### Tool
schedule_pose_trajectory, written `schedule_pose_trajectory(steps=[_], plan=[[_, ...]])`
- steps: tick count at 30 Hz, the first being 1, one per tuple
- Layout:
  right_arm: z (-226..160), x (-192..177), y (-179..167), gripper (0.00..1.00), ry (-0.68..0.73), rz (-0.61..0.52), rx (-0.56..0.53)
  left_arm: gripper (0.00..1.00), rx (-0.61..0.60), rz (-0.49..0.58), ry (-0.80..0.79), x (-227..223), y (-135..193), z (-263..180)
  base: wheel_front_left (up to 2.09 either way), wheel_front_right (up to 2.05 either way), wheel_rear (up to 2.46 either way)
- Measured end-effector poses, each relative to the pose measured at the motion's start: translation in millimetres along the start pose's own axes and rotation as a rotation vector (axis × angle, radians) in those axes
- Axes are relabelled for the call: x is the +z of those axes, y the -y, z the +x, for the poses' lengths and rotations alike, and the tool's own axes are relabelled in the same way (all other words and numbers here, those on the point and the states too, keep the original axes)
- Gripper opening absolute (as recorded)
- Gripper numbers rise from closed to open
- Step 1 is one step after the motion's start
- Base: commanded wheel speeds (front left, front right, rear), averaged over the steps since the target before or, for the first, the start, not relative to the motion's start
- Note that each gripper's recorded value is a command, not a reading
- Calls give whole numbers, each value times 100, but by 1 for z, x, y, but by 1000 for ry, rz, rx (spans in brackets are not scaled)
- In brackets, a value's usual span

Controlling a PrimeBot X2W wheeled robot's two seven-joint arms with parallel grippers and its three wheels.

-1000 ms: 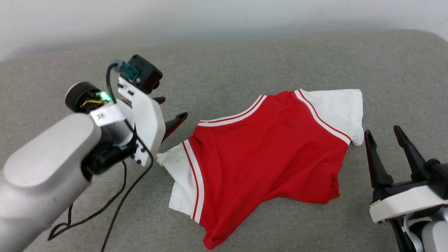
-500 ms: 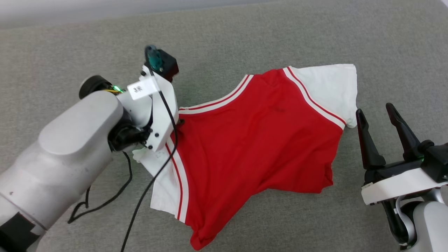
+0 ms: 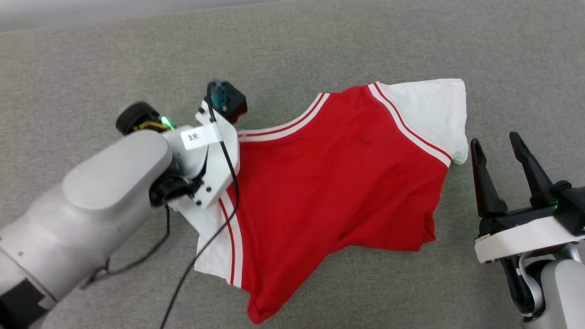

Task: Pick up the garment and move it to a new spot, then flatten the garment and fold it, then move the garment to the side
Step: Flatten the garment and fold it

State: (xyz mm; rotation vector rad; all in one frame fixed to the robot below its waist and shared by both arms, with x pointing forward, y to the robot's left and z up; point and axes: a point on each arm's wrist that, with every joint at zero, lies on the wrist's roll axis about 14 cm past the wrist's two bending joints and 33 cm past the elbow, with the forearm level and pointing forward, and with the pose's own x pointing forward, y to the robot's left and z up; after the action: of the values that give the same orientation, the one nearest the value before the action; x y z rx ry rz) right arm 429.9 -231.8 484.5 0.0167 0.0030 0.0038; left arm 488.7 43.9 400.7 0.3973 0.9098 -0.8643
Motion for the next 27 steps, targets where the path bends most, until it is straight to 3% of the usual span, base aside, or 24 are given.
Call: schedule_pose_trajectory(steps=[8,17,27], plan=[[-1,2,-6,100,12,17,8,0,41,95,199,56,-7,-35,0,0,0],[2,0,0,100,11,9,-7,0,19,181,286,98,2,-16,0,0,0],[0,-13,11,100,-15,5,-46,0,-1,138,156,60,3,48,0,0,0]])
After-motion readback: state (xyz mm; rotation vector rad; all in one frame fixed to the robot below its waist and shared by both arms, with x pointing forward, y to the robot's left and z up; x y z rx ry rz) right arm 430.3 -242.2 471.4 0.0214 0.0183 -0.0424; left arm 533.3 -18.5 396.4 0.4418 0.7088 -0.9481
